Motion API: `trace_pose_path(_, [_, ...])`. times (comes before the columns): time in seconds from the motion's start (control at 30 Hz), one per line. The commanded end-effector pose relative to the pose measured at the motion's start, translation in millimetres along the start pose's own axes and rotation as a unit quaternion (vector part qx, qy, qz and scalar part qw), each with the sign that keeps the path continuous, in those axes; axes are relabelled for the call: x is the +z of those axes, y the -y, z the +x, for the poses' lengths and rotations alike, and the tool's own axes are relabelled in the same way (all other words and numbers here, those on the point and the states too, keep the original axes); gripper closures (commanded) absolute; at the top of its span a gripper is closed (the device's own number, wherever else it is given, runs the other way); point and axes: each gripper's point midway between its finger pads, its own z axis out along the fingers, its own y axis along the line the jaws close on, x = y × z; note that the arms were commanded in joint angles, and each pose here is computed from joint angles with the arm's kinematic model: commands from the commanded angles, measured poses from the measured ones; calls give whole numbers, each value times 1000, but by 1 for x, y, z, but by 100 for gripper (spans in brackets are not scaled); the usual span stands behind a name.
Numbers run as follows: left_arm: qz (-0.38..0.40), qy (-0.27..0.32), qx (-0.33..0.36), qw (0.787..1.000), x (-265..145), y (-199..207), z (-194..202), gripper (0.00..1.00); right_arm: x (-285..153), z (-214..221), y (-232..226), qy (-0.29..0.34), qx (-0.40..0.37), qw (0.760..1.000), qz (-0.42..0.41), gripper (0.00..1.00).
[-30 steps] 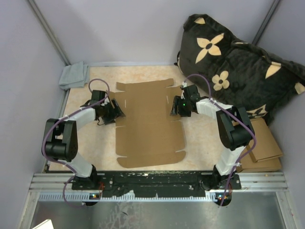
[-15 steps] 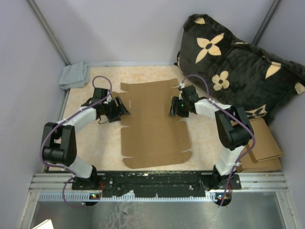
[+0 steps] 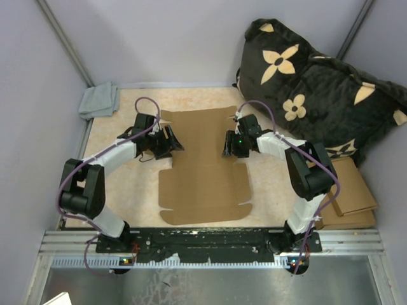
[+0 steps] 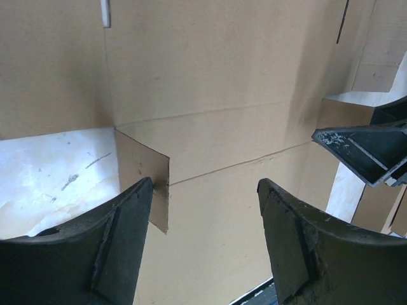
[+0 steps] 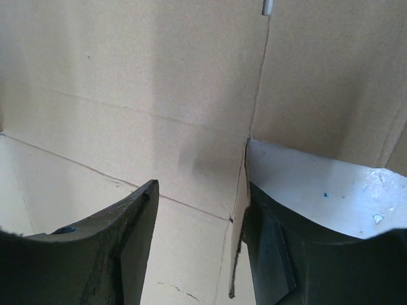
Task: Fold the paper box
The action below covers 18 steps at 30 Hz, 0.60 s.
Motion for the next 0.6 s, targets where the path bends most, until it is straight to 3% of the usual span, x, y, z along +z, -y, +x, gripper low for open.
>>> trace_pose_path(0.0, [14, 0, 1, 1000, 8, 12, -2, 27, -5, -17, -21, 18, -12, 1000, -22, 45])
trace_pose_path(0.57, [-20, -41, -16, 999, 48, -20, 24, 28, -26, -30, -39, 33, -28, 999, -29, 44])
